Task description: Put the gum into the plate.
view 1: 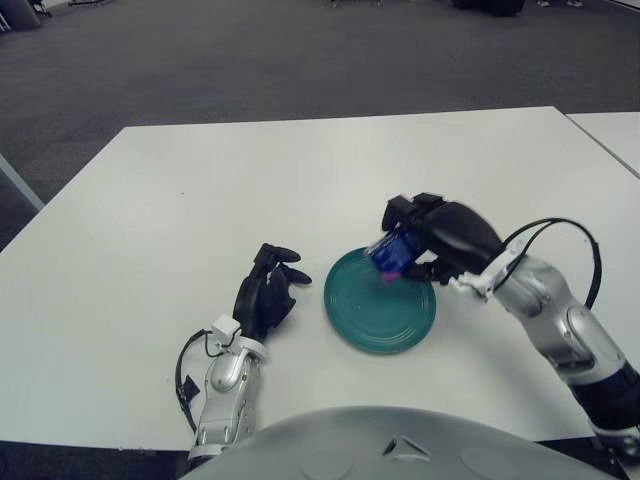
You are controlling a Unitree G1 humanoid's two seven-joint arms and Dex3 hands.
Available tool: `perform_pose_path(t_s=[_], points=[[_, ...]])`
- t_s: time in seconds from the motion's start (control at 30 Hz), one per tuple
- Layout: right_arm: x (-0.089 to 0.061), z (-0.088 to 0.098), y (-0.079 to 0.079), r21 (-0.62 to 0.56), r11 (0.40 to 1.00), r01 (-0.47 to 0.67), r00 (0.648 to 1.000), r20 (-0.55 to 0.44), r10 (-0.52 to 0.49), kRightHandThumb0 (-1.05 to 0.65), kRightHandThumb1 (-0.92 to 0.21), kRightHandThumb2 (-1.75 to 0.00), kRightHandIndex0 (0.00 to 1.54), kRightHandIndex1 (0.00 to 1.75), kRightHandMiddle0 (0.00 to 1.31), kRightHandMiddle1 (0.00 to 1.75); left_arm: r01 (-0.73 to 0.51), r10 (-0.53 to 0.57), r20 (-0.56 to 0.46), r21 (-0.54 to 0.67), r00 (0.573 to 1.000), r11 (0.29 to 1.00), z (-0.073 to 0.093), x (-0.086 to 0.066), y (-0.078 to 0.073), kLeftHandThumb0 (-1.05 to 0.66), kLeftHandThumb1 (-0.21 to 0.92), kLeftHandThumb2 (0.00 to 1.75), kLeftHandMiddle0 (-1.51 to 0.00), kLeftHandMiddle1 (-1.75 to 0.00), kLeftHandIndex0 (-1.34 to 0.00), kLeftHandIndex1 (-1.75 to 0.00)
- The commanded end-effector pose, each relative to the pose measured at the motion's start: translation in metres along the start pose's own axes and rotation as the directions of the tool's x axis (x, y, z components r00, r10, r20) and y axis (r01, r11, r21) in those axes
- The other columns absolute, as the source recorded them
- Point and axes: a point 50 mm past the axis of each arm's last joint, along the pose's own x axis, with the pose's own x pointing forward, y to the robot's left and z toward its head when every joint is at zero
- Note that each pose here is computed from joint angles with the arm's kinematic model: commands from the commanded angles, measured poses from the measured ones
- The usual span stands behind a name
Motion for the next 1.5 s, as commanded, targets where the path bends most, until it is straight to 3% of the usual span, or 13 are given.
perform_pose_path(t_s=[0.0,0.43,0.63,0.73,0.83,0.93,1.13,1.47], points=[[0.002,0.005,0.003,-0.006,1.000,-0.015,0.999,0.028,0.015,-0.39,-0.66,-0.87,0.43,0.74,0.36,1.75,-0.013,0.013,-0.049,0.000,0.999,1.000,-0.007,-0.004,0.003,-0.92,0.92,0.90,-0.47,-1.61,-0.28,-1.66],[0.000,0.015,0.023,-0.024,0.995,-0.093,0.993,0.066,0.095,-0.39,-0.66,-0.87,0.43,0.79,0.36,1.75,-0.016,0.016,-0.049,0.005,0.999,1.000,-0.006,-0.005,0.001,-0.93,0.92,0.90,-0.44,-1.62,-0.26,-1.68],[-0.001,0.015,0.029,-0.032,0.992,-0.122,0.991,0.056,0.124,-0.36,-0.86,-0.61,0.40,0.79,0.23,1.75,-0.018,0.017,-0.048,-0.003,0.999,1.000,-0.007,-0.005,0.000,-0.95,0.92,0.90,-0.42,-1.57,-0.22,-1.67],[-0.001,0.014,0.029,-0.045,0.990,-0.131,0.990,0.050,0.133,-0.64,-0.90,-0.70,0.35,0.75,0.06,1.38,-0.025,0.025,-0.049,-0.003,0.999,1.000,-0.007,-0.005,0.001,-0.96,0.92,0.90,-0.41,-1.54,-0.20,-1.67],[-0.001,0.013,0.029,-0.060,0.988,-0.142,0.988,0.046,0.145,-0.77,-0.91,-0.76,0.32,0.66,0.02,1.12,-0.031,0.031,-0.051,-0.001,0.998,1.000,-0.008,-0.005,0.000,-0.95,0.92,0.89,-0.40,-1.53,-0.19,-1.67],[0.000,0.012,0.029,-0.060,0.985,-0.161,0.985,0.045,0.164,-0.90,-0.92,-0.81,0.31,0.46,0.01,0.83,-0.035,0.035,-0.056,0.005,0.998,0.999,-0.008,-0.005,0.000,-0.94,0.92,0.89,-0.38,-1.51,-0.17,-1.67],[0.001,0.012,0.027,-0.042,0.978,-0.202,0.978,0.049,0.204,-1.02,-0.92,-0.85,0.27,0.28,0.00,0.57,-0.045,0.045,-0.044,0.009,0.998,0.999,-0.008,-0.006,0.000,-0.94,0.92,0.87,-0.37,-1.51,-0.15,-1.67],[0.001,0.010,0.025,0.003,0.970,-0.243,0.969,0.054,0.242,-1.05,-0.92,-0.85,0.26,0.15,0.00,0.43,-0.047,0.047,-0.057,0.001,0.997,0.999,-0.011,-0.004,0.002,-0.94,0.92,0.87,-0.36,-1.49,-0.11,-1.66]])
